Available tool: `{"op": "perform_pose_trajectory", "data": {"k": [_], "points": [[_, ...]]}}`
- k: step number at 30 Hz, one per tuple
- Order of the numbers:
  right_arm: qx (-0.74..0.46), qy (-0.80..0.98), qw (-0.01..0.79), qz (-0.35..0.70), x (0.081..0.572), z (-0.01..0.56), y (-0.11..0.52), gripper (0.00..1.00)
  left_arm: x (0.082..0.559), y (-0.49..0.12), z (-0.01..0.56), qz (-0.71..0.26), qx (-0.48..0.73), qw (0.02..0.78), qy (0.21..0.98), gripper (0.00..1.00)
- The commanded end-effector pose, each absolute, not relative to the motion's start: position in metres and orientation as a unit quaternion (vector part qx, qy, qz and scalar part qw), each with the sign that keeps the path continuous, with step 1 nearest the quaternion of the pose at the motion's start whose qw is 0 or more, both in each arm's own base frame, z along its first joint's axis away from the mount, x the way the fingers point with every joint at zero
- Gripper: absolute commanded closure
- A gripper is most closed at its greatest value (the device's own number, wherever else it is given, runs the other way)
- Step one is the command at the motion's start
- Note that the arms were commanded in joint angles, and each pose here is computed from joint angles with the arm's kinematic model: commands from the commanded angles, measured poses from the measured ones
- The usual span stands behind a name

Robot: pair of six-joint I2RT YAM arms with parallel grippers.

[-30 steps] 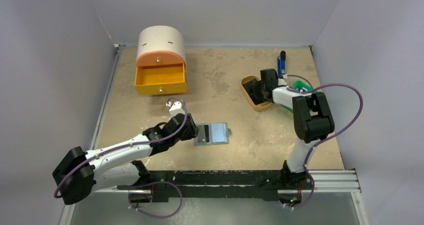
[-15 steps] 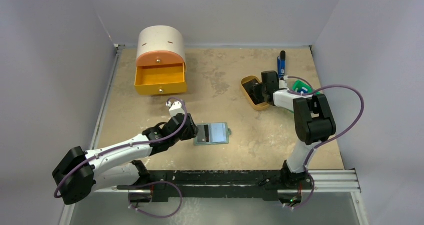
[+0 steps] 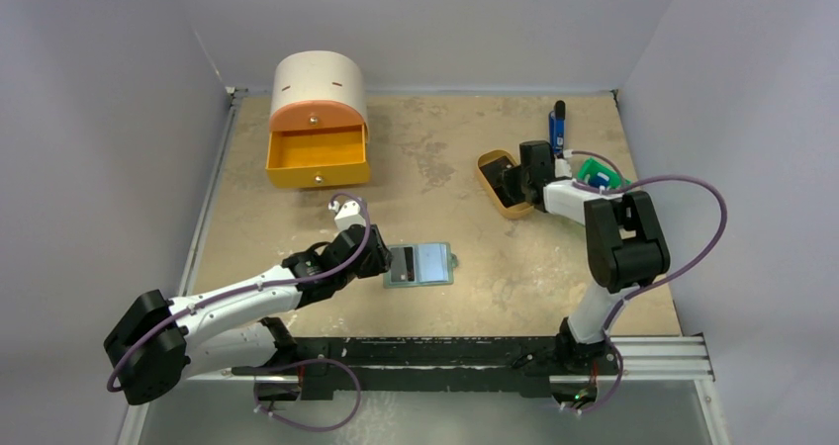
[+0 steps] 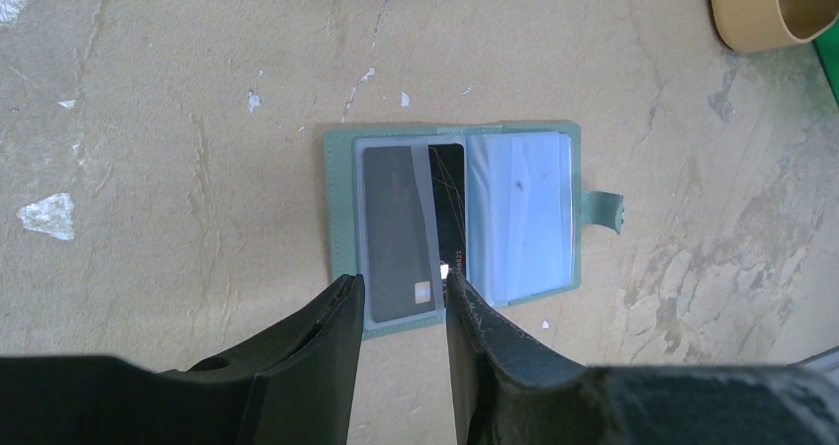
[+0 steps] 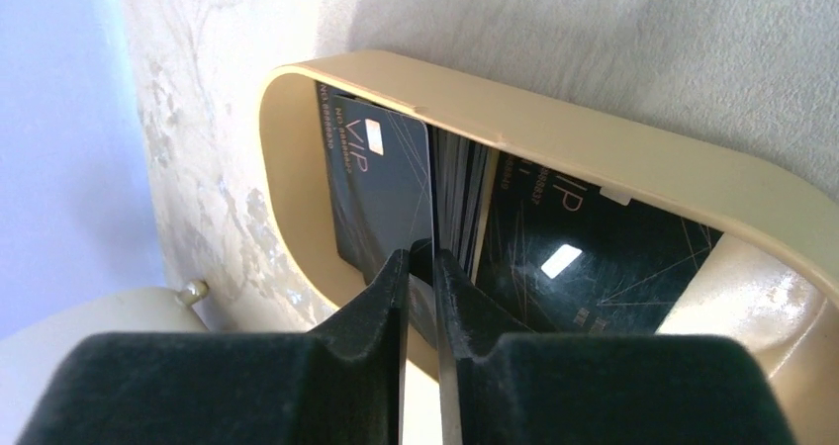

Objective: Put the credit cards into the card holder
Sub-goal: Pick up the credit card from the storage box.

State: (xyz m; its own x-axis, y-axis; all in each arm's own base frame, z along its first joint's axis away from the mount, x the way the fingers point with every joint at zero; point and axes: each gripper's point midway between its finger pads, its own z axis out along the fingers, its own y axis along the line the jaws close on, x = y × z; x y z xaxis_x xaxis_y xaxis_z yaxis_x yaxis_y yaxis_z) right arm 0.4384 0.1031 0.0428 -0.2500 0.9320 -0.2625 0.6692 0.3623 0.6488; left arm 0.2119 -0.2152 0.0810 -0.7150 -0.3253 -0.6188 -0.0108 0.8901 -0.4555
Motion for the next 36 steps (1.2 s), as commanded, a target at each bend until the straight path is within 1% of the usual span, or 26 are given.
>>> {"op": "perform_pose_trajectory", "data": {"k": [1,6,11,13,16,19,22,25,28,30,32,34,36], "points": [[0.514,0.775,0.317,0.189,0.426,0.047,0.095,0.88,0.219,-0.220,0.095,-0.232,-0.104,0.380,0.889,0.65],[0.504,0.777,0.323,0.193,0.426,0.054,0.096,0.95,0.220,-0.220,0.095,-0.231,-0.103,0.381,0.889,0.65],[0.496,0.779,0.328,0.200,0.427,0.061,0.098,1.00,0.220,-0.221,0.095,-0.232,-0.104,0.380,0.889,0.65],[0.493,0.779,0.334,0.199,0.427,0.067,0.096,1.00,0.219,-0.221,0.095,-0.232,-0.103,0.380,0.890,0.65],[0.486,0.767,0.372,0.195,0.433,0.094,0.088,1.00,0.220,-0.220,0.097,-0.231,-0.104,0.382,0.889,0.65],[0.471,0.757,0.408,0.198,0.438,0.134,0.082,1.00,0.221,-0.219,0.099,-0.229,-0.105,0.385,0.888,0.65],[0.458,0.760,0.419,0.191,0.434,0.165,0.079,1.00,0.223,-0.217,0.105,-0.225,-0.105,0.392,0.886,0.65],[0.437,0.759,0.431,0.217,0.423,0.196,0.084,1.00,0.225,-0.215,0.111,-0.222,-0.108,0.399,0.883,0.66],[0.342,0.775,0.474,0.242,0.411,0.237,0.094,1.00,0.227,-0.213,0.122,-0.223,-0.111,0.409,0.878,0.65],[0.251,0.798,0.478,0.270,0.394,0.254,0.112,1.00,0.228,-0.210,0.130,-0.223,-0.113,0.417,0.874,0.65],[0.122,0.813,0.471,0.320,0.366,0.268,0.140,1.00,0.228,-0.208,0.137,-0.225,-0.112,0.424,0.870,0.66],[0.015,0.817,0.453,0.357,0.333,0.271,0.163,1.00,0.228,-0.206,0.143,-0.228,-0.110,0.430,0.867,0.65],[-0.068,0.828,0.427,0.357,0.297,0.260,0.183,1.00,0.227,-0.207,0.145,-0.235,-0.102,0.433,0.864,0.65]]}}
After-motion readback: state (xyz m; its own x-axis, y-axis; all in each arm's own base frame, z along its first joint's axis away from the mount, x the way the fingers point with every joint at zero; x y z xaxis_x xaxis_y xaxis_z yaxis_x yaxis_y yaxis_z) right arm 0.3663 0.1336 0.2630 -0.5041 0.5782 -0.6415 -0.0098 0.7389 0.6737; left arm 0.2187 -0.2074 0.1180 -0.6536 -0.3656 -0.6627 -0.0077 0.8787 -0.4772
